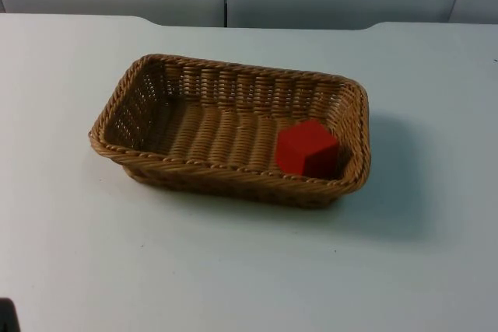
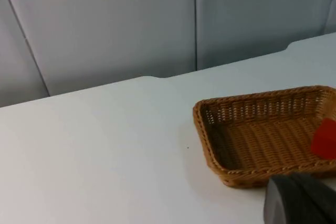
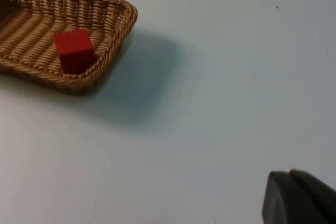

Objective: Pick up the basket with the left hand and place the cube into the basket with the right hand.

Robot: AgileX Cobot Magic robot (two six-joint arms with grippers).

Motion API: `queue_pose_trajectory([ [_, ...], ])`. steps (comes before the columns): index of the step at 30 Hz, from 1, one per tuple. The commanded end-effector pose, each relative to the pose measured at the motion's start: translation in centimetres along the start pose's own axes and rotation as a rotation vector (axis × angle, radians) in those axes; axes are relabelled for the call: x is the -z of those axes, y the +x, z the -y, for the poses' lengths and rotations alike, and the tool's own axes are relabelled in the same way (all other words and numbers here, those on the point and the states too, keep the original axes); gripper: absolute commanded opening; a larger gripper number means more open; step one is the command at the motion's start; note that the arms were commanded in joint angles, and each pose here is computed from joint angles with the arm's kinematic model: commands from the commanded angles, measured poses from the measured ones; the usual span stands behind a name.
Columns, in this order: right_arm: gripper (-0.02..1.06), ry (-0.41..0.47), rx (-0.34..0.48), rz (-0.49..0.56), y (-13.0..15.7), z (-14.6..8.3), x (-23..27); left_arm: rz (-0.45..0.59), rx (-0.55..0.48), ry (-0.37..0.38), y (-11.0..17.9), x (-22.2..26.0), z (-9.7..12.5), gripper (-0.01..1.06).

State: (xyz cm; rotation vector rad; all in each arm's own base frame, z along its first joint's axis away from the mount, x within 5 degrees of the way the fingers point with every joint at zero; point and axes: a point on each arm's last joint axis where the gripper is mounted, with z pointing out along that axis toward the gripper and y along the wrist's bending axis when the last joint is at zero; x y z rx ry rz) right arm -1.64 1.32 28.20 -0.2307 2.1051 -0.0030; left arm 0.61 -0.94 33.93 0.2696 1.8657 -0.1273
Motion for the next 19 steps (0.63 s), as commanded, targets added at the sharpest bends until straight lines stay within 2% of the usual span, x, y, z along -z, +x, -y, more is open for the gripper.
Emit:
queue_pose_trajectory([
  [1,0.00,-0.025,0.036,0.016,0.0,-0.2,-0.2,0.014,0.012,-0.067,2.0,1.5,-0.4,0.00],
  [2,0.00,-0.025,0.036,0.016,0.0,-0.2,-0.2,0.014,0.012,-0.067,2.0,1.5,-0.4,0.00],
  [3,0.00,-0.032,0.043,0.023,0.0,-0.2,-0.3,0.008,0.010,-0.099,2.7,2.0,-0.5,0.00],
  [4,0.00,-0.031,0.043,0.027,-0.1,-0.2,-0.3,-0.024,0.015,-0.144,3.4,2.2,-0.9,0.00],
  [6,0.00,-0.045,0.050,0.047,-0.2,-0.2,-0.3,-0.093,0.045,-0.179,4.1,2.2,-1.2,0.00],
  [10,0.00,-0.056,0.043,0.063,-0.1,-0.1,-0.9,-0.117,0.104,-0.170,4.8,1.3,-1.1,0.00],
  [19,0.00,-0.052,0.040,0.066,-0.1,-0.1,-0.8,-0.166,0.085,-0.161,6.2,-0.3,-1.1,0.00],
])
